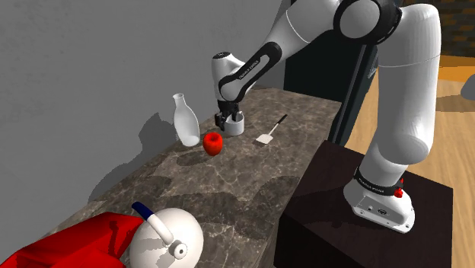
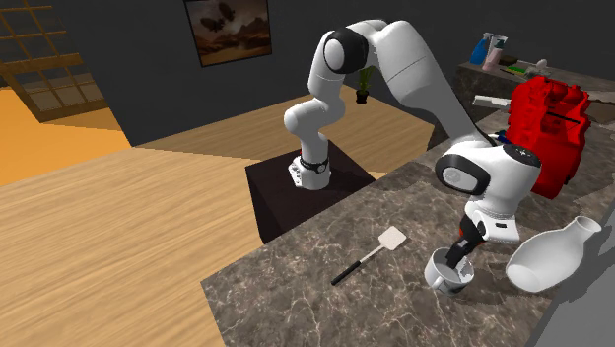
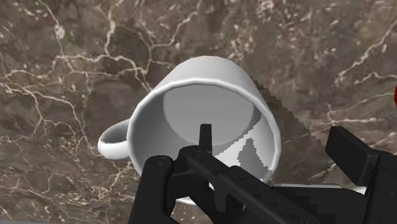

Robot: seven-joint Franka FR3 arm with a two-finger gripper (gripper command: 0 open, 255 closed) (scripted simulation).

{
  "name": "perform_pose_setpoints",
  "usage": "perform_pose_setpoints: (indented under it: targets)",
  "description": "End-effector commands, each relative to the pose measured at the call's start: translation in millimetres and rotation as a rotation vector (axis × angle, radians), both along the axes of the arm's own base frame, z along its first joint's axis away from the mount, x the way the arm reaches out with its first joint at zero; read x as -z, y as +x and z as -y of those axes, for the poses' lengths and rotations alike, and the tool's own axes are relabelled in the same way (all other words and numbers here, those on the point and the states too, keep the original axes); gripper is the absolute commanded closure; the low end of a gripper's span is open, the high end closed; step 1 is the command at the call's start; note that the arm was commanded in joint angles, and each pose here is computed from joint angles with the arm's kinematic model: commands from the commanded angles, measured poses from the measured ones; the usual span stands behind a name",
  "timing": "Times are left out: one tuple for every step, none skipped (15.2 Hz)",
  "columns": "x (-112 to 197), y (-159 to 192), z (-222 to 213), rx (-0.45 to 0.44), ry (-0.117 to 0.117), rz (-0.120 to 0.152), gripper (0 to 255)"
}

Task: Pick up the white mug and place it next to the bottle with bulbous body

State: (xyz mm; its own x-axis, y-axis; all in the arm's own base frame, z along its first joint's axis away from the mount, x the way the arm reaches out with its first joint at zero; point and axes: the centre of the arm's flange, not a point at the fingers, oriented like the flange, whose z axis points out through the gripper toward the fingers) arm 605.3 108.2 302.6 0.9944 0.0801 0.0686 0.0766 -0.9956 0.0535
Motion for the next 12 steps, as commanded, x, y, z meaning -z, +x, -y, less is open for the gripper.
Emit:
perform_pose_setpoints:
  targets:
    - [0, 0, 0, 0.0, 0.0, 0.0, 0]
    - [-13, -1, -1, 0.0, 0.0, 0.0, 0]
    - [-26, -2, -1, 0.0, 0.0, 0.0, 0]
    - [-39, -3, -2, 0.0, 0.0, 0.0, 0]
    - [-50, -4, -2, 0.0, 0.0, 0.0, 0]
    - [-50, -4, -2, 0.0, 0.0, 0.0, 0]
    - [-50, -4, -2, 0.0, 0.0, 0.0, 0]
    - [-50, -4, -2, 0.0, 0.0, 0.0, 0]
    - [-50, -4, -2, 0.0, 0.0, 0.0, 0]
    - [-50, -4, -2, 0.0, 0.0, 0.0, 0]
    - [-50, -4, -2, 0.0, 0.0, 0.0, 0]
    - [-50, -4, -2, 0.0, 0.0, 0.0, 0]
